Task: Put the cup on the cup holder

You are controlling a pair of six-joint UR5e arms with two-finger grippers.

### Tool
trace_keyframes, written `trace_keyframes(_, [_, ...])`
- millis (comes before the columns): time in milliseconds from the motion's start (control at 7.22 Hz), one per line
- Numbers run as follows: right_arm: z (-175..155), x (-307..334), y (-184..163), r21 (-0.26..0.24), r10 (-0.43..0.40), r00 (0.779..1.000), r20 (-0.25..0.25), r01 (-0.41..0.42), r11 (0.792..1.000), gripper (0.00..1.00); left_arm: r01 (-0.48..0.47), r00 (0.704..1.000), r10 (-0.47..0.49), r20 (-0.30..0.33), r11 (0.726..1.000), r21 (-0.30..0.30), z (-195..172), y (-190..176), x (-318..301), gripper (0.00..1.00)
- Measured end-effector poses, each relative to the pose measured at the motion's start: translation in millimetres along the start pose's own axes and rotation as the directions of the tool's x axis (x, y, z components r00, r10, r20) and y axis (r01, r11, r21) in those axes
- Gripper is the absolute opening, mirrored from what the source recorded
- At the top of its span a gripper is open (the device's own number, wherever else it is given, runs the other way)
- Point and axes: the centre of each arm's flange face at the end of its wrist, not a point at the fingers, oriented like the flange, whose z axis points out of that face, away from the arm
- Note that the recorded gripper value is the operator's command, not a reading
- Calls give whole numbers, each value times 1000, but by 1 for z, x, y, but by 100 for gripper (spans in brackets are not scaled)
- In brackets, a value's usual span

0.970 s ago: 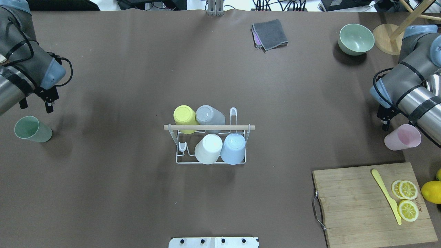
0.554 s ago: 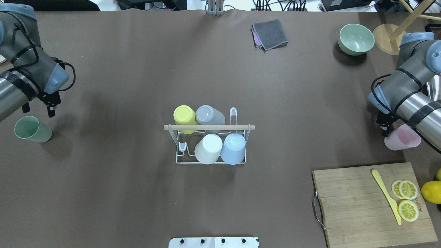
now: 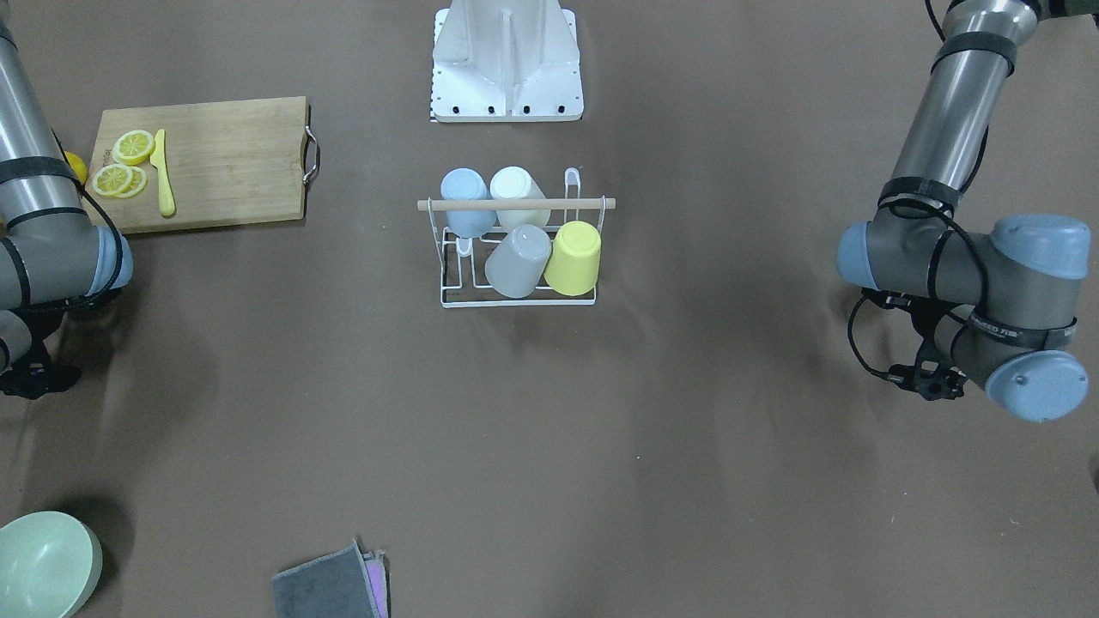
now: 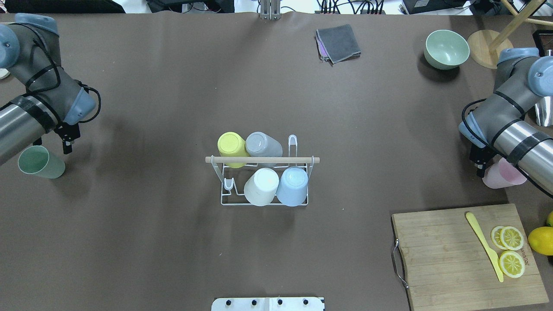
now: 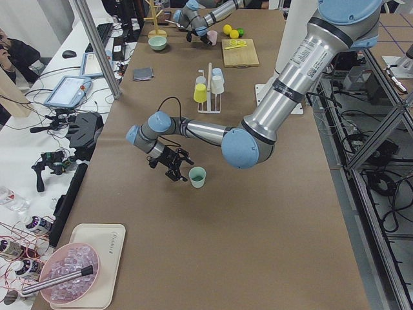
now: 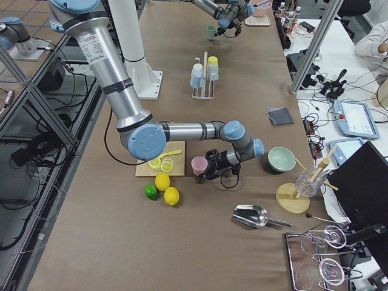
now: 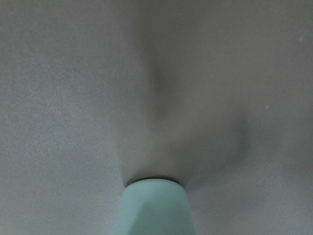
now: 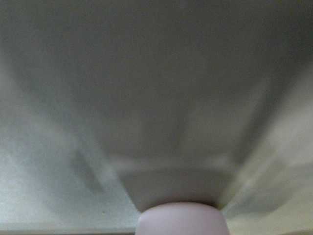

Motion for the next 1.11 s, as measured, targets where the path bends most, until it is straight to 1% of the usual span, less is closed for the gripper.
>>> trace_keyframes(139, [1, 0, 1, -6, 7, 1000, 3, -7, 1000, 81, -20, 1000, 20, 7, 1000, -11, 2, -2, 0, 98])
trace_keyframes(277, [2, 0, 1, -12, 11, 1000, 4, -11, 1000, 78, -27, 1000, 27, 11, 999, -23, 4, -6, -1, 98])
trace_keyframes(416, [4, 0, 1, -17, 15, 1000, 4, -14, 1000, 73, -28, 1000, 28, 14, 999, -36, 7, -10, -1, 98])
trace_keyframes(554, [7, -1, 1, -23, 15, 1000, 2, -15, 1000, 63, -26, 1000, 27, 16, 998, -49, 12, -13, 0, 98])
trace_keyframes(693, [9, -1, 0, -27, 15, 1000, 1, -15, 1000, 48, -25, 1000, 26, 18, 998, -59, 15, -16, 2, 98])
trace_keyframes(831, [10, -1, 0, -30, 16, 1000, 0, -16, 999, 40, -24, 999, 25, 21, 997, -69, 19, -19, 3, 98])
trace_keyframes(1108, [8, 0, 1, -24, 16, 1000, 5, -16, 1000, 40, -22, 999, 25, 29, 996, -83, 23, -20, 3, 98])
